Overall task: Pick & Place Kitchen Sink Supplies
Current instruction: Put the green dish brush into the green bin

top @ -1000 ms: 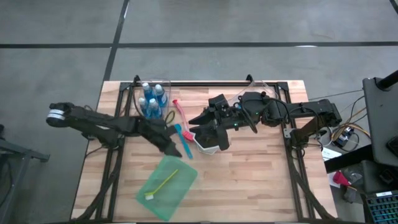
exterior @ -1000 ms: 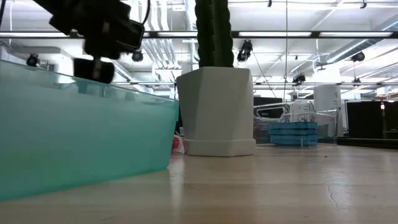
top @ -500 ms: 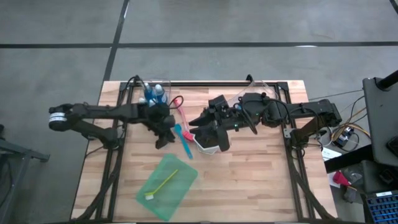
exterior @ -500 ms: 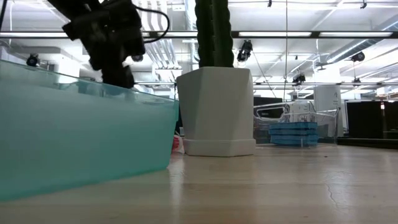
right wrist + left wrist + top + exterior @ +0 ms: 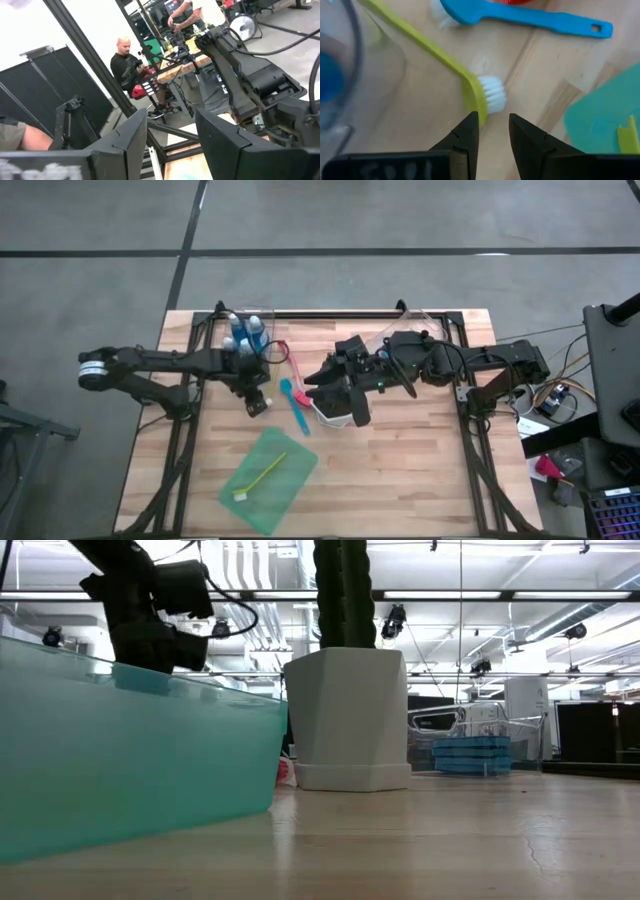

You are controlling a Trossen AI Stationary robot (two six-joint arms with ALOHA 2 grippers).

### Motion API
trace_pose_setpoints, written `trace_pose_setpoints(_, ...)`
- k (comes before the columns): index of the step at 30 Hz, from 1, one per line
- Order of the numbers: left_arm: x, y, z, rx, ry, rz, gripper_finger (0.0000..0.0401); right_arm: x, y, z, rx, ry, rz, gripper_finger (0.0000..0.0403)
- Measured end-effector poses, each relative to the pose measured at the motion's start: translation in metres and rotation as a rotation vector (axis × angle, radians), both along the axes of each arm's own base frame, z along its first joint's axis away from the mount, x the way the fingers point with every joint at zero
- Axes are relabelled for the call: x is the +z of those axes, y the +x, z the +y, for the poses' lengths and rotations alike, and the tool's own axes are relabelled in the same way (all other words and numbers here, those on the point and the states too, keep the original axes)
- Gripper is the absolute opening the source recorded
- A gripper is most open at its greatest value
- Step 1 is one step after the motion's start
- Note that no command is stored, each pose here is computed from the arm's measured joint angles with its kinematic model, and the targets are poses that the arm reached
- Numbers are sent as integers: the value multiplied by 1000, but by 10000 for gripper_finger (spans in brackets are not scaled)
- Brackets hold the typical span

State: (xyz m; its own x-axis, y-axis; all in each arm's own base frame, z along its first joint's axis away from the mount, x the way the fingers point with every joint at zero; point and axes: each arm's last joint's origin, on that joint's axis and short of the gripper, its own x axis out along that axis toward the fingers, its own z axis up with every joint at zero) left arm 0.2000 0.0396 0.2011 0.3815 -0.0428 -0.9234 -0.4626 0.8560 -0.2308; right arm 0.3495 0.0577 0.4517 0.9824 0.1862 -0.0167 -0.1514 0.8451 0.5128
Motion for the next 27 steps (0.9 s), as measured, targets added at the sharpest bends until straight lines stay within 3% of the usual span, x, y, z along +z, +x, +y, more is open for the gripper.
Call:
trace_pose_setpoints(4, -5, -1, -1, 17, -37, -8, 121, 0, 0, 0, -1, -8, -1, 160)
trace_pose_setpoints(15, -11, 7, 0, 55, -35, -98, 234, 0, 0, 0, -1, -17, -2, 144)
trace_pose_setpoints(22, -12, 6, -1, 71, -46, -76, 239, 0, 0, 0, -1, -16, -1, 139)
trace_pose_setpoints(27, -3, 2, -2, 88, -70, 12, 238, 0, 0, 0, -1, -15, -1, 143)
